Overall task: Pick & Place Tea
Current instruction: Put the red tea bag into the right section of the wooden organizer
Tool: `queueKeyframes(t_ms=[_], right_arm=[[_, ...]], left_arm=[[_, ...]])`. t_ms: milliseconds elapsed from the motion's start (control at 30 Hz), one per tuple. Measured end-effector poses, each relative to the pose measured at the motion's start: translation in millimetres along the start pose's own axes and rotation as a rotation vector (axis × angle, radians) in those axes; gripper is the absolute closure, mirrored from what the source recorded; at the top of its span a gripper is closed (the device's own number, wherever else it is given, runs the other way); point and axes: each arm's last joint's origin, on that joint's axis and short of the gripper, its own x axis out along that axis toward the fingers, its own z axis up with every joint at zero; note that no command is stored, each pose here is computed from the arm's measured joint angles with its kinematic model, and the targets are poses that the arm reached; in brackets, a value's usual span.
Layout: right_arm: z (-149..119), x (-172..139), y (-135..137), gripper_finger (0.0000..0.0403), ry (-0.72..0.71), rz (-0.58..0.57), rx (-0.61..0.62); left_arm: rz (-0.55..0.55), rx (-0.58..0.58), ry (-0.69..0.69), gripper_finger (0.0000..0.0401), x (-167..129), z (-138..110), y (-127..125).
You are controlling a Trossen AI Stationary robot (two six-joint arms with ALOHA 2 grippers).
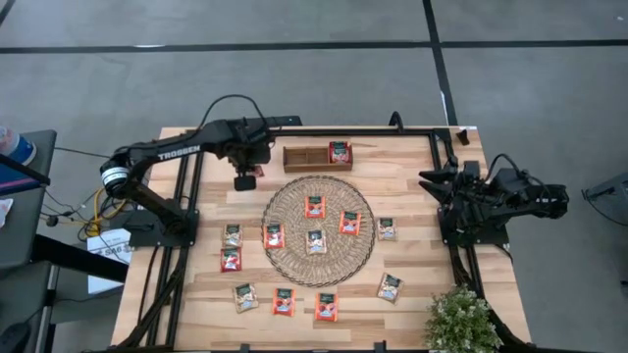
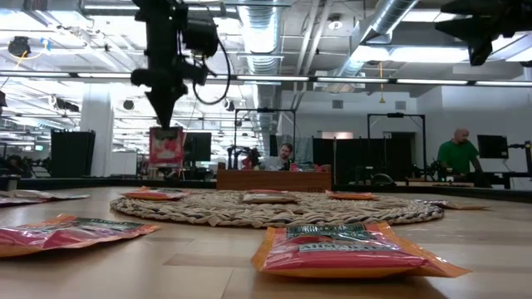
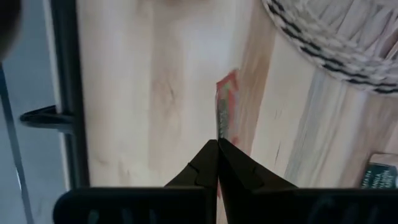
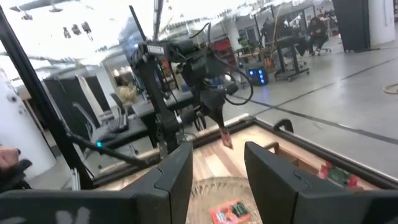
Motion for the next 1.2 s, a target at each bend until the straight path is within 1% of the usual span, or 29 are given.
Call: queueKeyframes(t_ms=[267,367,500,667,767,900,1067,1133,1200], right_arm=[[14.2,-1.0,2.9,0.0266,-0.141,0.03,0.064],[14.1,0.0,2.4,0.0272,-0.142,0.005,0.079],[11.5,10.7,4.2,0.028,-0.105,-0.052,0.061],[4.7,42.2,12.3,0.0291,-0.026,-0.095,0.024],[-1.4,64.0,16.9,0.0295,0.01,-0.107,0.007],[-5.6,91.4,22.2,0.0293,0.042,-0.093,-0.003],[-9.5,132.2,26.2,0.028,0.131,-0.08,-0.029],[-4.2,150.3,28.4,0.027,0.138,-0.043,-0.026],[-4.4,167.1,27.6,0.0257,0.179,-0.013,-0.03]], left_arm=[[0.023,0.018,-0.101,0.0401,-47.4,18.0,-5.2],[0.031,0.044,-0.156,0.0401,-64.4,25.5,-12.5],[0.036,0.072,-0.224,0.0401,-82.4,33.4,-24.2],[0.044,0.129,-0.254,0.0401,-91.0,38.4,-41.9],[0.033,0.137,-0.26,0.0401,-92.0,40.6,-50.8],[0.022,0.14,-0.262,0.0401,-92.8,42.4,-59.8],[0.018,0.133,-0.268,0.0401,-94.8,43.1,-67.3],[0.014,0.126,-0.271,0.0401,-95.3,43.3,-69.4],[0.011,0.123,-0.273,0.0401,-95.8,43.4,-71.7]])
